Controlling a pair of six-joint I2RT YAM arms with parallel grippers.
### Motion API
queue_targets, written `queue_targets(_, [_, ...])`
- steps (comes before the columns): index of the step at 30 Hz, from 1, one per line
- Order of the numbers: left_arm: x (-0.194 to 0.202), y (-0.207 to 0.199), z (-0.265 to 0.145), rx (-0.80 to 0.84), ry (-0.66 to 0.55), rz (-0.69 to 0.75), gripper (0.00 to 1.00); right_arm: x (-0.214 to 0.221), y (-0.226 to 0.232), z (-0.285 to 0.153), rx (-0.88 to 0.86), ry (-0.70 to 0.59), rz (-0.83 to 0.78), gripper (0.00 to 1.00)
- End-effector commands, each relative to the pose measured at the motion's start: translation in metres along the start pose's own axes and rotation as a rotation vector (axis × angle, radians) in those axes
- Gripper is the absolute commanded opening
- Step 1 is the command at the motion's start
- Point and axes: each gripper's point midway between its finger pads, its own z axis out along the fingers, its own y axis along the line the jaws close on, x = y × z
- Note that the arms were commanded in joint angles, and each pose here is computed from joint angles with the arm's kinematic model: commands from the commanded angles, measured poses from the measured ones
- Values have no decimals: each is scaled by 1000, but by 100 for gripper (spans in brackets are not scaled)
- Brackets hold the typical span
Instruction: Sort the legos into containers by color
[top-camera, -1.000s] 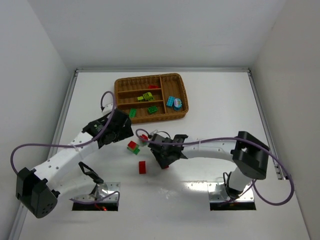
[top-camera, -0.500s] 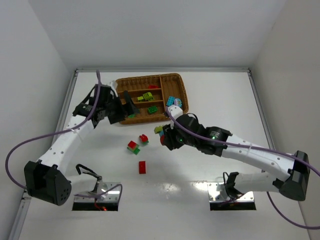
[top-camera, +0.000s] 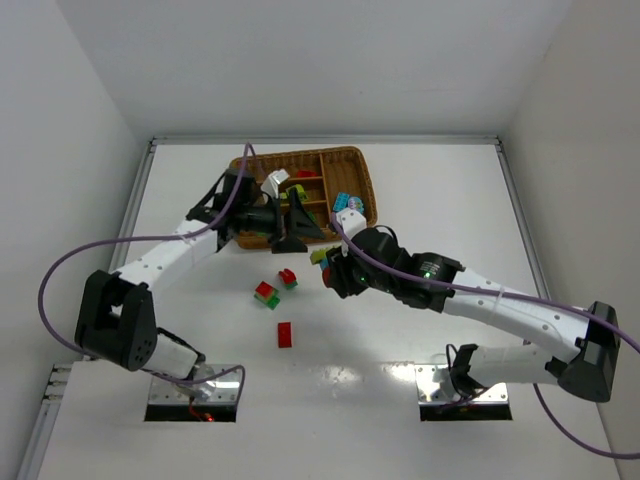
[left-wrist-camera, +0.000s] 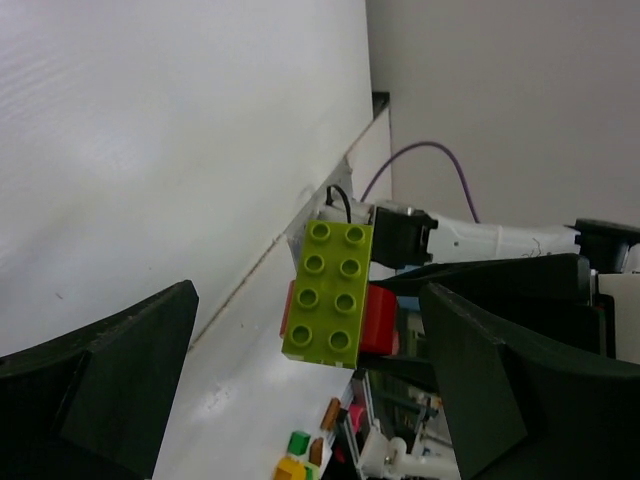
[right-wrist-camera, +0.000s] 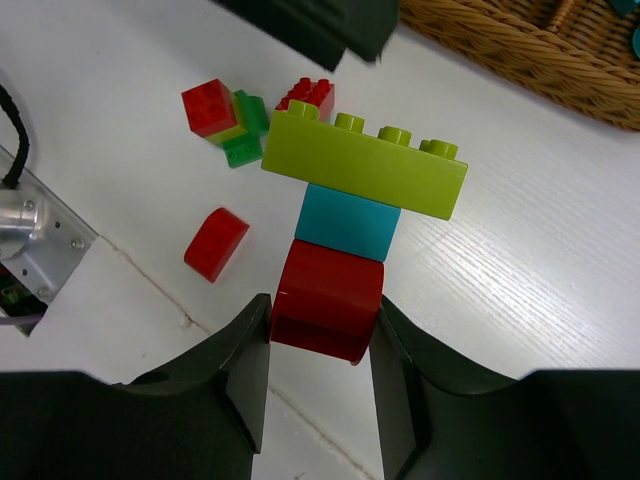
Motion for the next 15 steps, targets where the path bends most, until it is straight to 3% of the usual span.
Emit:
queue_targets(1, [11, -21, 8, 85, 62, 53, 100, -22, 2, -2, 2, -68, 4, 30])
queue_targets(5, [24, -26, 18, 115, 119, 68, 93, -24, 2, 0, 6, -60, -10, 30])
queue_targets(15, [38, -23, 25, 160, 205, 84, 54, -29, 1, 6, 23, -66, -21, 30])
